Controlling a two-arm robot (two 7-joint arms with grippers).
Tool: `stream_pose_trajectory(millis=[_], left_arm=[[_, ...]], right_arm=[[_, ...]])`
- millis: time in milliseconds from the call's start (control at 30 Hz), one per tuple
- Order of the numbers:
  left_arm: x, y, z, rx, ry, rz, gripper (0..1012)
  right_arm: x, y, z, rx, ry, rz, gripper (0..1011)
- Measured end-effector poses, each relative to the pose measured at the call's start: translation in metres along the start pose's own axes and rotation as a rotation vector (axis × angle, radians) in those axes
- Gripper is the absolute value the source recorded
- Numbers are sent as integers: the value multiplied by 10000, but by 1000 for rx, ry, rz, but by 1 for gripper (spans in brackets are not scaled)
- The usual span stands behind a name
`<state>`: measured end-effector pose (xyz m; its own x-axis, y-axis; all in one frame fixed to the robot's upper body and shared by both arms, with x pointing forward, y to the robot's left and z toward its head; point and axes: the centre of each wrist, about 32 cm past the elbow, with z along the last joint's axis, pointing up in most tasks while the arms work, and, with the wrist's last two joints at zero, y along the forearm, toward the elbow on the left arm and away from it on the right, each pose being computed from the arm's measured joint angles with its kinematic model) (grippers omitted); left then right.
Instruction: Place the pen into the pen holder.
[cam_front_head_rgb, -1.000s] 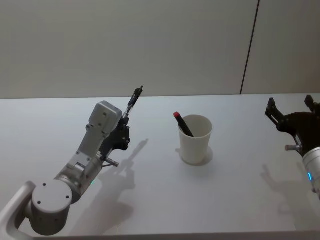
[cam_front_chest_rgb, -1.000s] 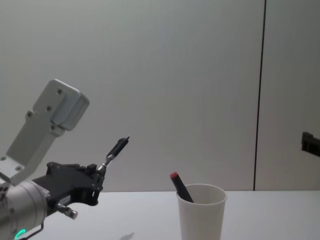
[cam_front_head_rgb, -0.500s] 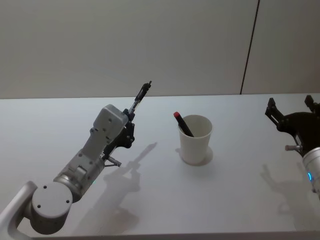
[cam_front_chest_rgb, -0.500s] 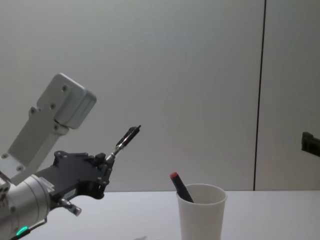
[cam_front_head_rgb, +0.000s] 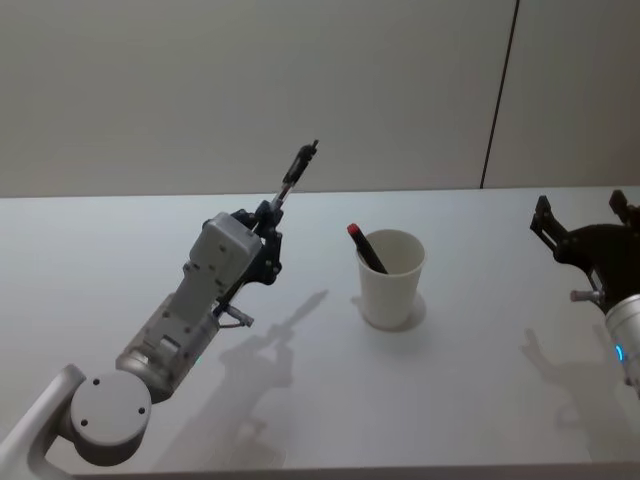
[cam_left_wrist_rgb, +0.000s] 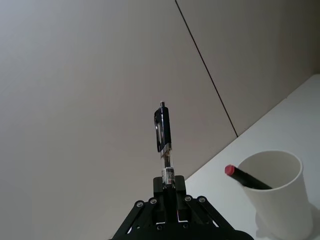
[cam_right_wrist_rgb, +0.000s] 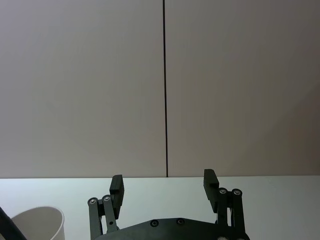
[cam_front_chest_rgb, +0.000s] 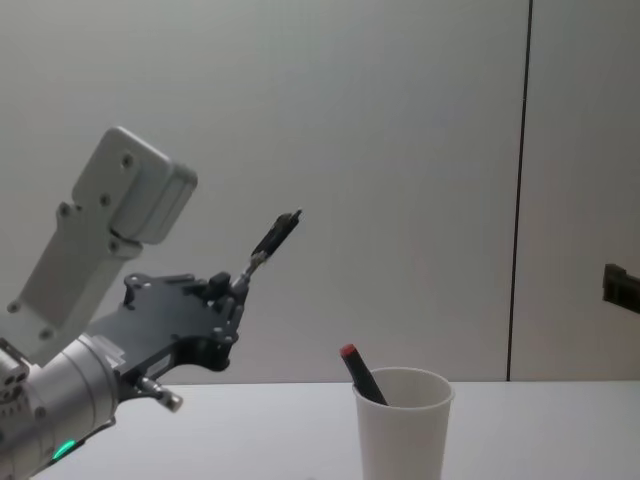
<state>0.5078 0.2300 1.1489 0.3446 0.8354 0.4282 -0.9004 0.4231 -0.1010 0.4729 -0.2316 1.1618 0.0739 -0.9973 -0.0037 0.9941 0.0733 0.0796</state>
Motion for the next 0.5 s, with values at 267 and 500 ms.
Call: stream_pose_trajectory(millis=[267,500], left_arm=[[30,-53,-21,-92,19,-53,137],[80,-112,-48,-158,33,-103,137]], right_arm=[[0,0,0,0,0,0,1001],[0,0,0,0,0,0,1001]])
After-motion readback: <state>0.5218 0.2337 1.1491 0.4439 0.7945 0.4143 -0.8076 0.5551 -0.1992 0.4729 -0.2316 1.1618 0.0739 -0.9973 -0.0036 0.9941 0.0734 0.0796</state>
